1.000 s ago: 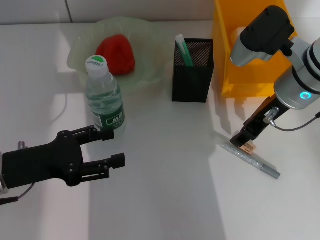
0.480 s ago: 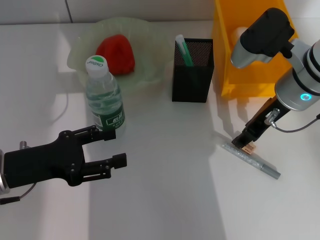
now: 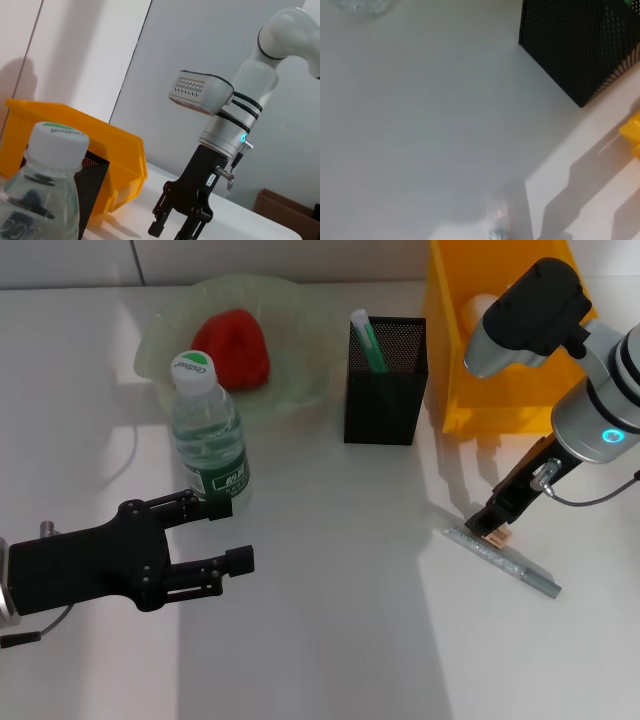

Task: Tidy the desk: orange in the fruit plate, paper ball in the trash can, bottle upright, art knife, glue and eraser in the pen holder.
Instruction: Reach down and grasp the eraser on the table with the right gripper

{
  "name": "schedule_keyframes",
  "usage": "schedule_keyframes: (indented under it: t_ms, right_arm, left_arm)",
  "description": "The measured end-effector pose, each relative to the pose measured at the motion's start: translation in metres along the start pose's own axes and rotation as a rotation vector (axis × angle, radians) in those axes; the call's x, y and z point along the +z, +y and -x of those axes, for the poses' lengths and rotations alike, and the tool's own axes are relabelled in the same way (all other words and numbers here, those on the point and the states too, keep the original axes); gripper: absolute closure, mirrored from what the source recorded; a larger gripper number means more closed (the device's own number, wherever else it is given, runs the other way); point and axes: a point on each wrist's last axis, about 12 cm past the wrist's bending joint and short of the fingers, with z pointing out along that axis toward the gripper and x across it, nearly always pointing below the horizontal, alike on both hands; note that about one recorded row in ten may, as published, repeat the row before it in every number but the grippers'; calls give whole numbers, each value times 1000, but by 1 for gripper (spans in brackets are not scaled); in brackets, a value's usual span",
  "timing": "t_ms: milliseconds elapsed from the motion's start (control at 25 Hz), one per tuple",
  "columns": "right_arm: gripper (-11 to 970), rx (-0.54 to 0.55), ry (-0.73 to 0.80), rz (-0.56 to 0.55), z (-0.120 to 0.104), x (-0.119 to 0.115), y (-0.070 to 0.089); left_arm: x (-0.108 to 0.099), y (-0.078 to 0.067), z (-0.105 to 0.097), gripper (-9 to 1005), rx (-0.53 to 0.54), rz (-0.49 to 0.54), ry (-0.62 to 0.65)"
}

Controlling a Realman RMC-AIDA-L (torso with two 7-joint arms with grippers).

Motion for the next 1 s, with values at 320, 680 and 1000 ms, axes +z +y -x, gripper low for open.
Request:
schedule_keyframes:
  t_ms: [320,680,1000]
  right_arm:
    - [351,-3,5,2,0,4,2]
    - [352,-3,13,1,0,7,3]
    - [420,-12,23,2,0,8,5]
  left_arm:
    - [0,0,0,209,0,1,0]
    - [0,0,0,209,0,2,0]
    - [-1,0,-1,209,-1,6,1]
